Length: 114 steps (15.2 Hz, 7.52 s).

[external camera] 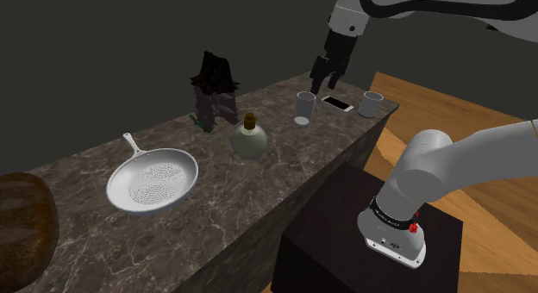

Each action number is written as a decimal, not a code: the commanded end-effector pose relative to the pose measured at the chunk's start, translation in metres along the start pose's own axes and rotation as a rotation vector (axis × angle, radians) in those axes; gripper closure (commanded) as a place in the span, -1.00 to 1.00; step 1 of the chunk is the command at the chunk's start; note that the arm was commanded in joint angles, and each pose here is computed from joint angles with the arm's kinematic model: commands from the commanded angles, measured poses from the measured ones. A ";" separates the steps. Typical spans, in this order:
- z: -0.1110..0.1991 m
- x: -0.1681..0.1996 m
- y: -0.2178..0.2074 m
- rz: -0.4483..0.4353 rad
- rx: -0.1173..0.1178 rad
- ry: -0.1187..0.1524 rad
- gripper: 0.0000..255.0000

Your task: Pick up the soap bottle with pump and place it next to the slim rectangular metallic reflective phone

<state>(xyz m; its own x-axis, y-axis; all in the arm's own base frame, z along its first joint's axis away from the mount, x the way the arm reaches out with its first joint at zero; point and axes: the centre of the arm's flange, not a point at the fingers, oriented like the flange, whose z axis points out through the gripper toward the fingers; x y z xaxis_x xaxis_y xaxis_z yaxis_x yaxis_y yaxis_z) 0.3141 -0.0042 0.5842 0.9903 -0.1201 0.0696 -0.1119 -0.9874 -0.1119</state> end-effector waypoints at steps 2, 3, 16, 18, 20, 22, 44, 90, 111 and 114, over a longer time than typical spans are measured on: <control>0.006 0.007 -0.010 0.005 -0.004 0.001 -1.00; 0.012 0.014 -0.020 0.010 -0.009 0.002 -1.00; 0.096 0.107 -0.145 0.073 -0.065 0.012 -1.00; 0.109 0.122 -0.164 0.083 -0.073 0.014 -1.00; 0.117 0.124 -0.166 0.085 -0.075 0.014 -1.00; 0.127 0.124 -0.165 0.085 -0.075 0.014 -1.00; 0.151 0.125 -0.164 0.085 -0.075 0.014 1.00; -0.086 0.141 -0.190 0.085 -0.075 0.014 1.00; -0.022 0.245 0.059 0.085 -0.075 0.014 1.00; -0.013 0.260 0.094 0.085 -0.075 0.014 1.00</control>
<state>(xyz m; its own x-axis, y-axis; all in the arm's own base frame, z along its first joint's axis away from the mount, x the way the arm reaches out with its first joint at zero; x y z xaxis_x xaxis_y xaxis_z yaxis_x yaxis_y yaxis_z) 0.5572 -0.1173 0.6067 0.9757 -0.2056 0.0758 -0.2027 -0.9782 -0.0441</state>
